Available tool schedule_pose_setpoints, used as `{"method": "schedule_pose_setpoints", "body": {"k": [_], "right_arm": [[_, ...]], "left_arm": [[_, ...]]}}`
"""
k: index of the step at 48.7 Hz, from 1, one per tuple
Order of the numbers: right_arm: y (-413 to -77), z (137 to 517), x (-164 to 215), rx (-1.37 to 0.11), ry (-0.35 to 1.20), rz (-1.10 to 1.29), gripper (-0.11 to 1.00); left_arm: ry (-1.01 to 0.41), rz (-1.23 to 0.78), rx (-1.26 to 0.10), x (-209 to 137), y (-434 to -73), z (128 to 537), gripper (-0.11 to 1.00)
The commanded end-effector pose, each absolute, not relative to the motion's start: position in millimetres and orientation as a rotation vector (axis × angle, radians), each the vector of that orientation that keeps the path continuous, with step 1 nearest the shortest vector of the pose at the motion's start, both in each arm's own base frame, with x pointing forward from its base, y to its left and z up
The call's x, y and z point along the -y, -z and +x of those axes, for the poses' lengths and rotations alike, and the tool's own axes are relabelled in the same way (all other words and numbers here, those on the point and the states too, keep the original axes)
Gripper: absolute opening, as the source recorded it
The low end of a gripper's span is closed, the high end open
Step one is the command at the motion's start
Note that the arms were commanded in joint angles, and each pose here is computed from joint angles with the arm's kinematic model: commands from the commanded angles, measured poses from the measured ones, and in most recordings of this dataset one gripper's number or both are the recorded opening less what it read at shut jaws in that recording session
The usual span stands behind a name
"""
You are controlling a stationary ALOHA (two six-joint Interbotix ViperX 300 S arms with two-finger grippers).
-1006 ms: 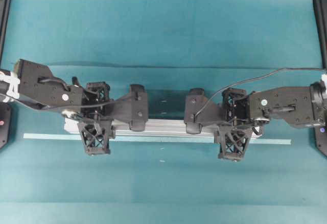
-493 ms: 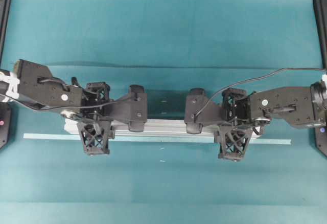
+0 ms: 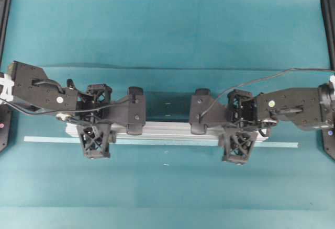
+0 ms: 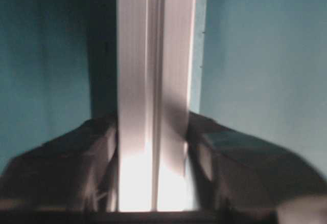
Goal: Lift the metal rail with both hands.
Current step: 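Open both grippers to release the rail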
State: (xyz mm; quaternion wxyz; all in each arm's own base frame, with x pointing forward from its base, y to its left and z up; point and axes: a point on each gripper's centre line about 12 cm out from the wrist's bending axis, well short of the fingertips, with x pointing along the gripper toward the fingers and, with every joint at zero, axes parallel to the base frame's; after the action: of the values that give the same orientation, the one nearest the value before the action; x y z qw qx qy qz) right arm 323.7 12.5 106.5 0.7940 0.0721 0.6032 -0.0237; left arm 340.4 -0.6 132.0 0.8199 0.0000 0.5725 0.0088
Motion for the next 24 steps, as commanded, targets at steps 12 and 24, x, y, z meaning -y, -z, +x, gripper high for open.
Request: {"method": "schedule_pose_setpoints", "body": {"k": [12,24], "right_arm": [[-108.6,328.3,-16.0,-1.271,0.040,0.154,0.98],[-133.4,330.3,-11.2,-1.185,0.046,0.164,0.97]], "left_arm": [[-0.009,0.006,-1.199,4.8,-137.3,341.7,0.90],[-0.019,-0.006,-1.136,2.5,-167.5,336.4,0.90]]}}
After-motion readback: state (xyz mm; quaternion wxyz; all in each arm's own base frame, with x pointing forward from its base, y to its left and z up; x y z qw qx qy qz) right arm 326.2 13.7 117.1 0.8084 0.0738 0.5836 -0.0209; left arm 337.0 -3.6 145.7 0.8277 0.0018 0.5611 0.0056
